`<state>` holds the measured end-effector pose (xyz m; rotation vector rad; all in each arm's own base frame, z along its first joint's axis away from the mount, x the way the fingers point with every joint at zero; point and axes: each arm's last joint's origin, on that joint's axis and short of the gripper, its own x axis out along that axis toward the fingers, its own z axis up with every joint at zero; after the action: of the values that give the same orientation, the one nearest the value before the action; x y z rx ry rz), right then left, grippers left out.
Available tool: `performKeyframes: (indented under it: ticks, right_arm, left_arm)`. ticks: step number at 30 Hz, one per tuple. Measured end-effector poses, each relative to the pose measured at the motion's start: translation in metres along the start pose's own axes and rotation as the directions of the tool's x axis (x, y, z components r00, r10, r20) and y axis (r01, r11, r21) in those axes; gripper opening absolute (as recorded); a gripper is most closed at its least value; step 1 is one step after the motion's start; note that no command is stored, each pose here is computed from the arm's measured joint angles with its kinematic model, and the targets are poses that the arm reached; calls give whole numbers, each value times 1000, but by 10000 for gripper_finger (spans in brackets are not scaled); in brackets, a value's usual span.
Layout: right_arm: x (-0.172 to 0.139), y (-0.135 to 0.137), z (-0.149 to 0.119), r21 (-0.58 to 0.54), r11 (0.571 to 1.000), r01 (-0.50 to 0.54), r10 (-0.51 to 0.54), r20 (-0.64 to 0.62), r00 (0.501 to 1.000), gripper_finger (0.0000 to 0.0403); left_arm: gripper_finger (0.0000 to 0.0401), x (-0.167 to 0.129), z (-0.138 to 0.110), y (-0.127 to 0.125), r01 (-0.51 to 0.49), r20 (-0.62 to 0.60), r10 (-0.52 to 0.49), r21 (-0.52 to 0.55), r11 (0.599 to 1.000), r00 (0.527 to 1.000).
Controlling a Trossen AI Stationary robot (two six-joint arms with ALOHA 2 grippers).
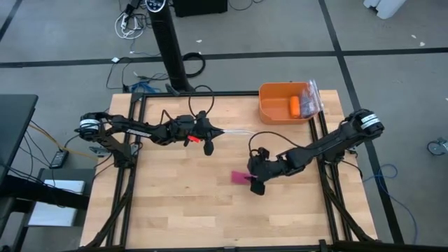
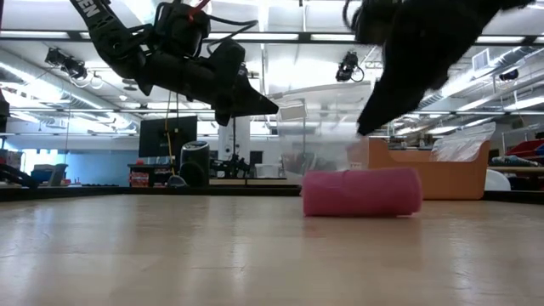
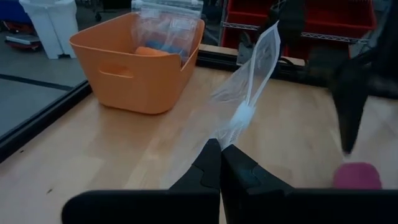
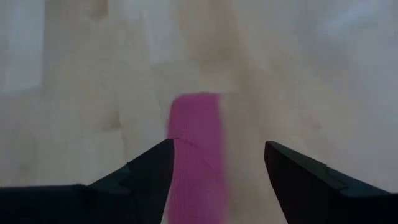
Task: Roll bandage
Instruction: Insert the pink bandage into the transparent zip bag
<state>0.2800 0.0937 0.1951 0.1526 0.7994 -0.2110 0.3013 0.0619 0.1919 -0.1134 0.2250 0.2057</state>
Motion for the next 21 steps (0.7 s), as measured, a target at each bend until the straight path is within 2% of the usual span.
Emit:
performKeyframes:
  ticks: [4, 9, 12, 14, 17, 21]
  right_arm:
    - [-39, -5, 7, -22, 984, 177, -176, 34, 984, 244]
    - [-87, -17, -2, 46, 942, 333, -336, 180, 925, 217]
    - [-103, -23, -7, 95, 931, 352, -365, 272, 890, 199]
    - [-104, -23, -7, 100, 937, 334, -348, 313, 884, 189]
    - [-99, -21, -2, 55, 948, 313, -310, 367, 877, 175]
    - [-89, -20, 8, -4, 942, 334, -307, 388, 869, 153]
  left_arm:
    - [0, 0, 0, -1, 46, -2, -46, 0, 999, 999]
    - [0, 0, 0, -3, 104, -3, -104, 2, 995, 995]
    - [0, 0, 2, -4, 143, 9, -143, 5, 990, 990]
    - [0, 0, 3, -5, 154, 25, -154, 6, 988, 988]
    - [0, -1, 5, -5, 159, 42, -159, -3, 987, 986]
    - [0, -1, 5, -5, 160, 43, -160, -12, 987, 986]
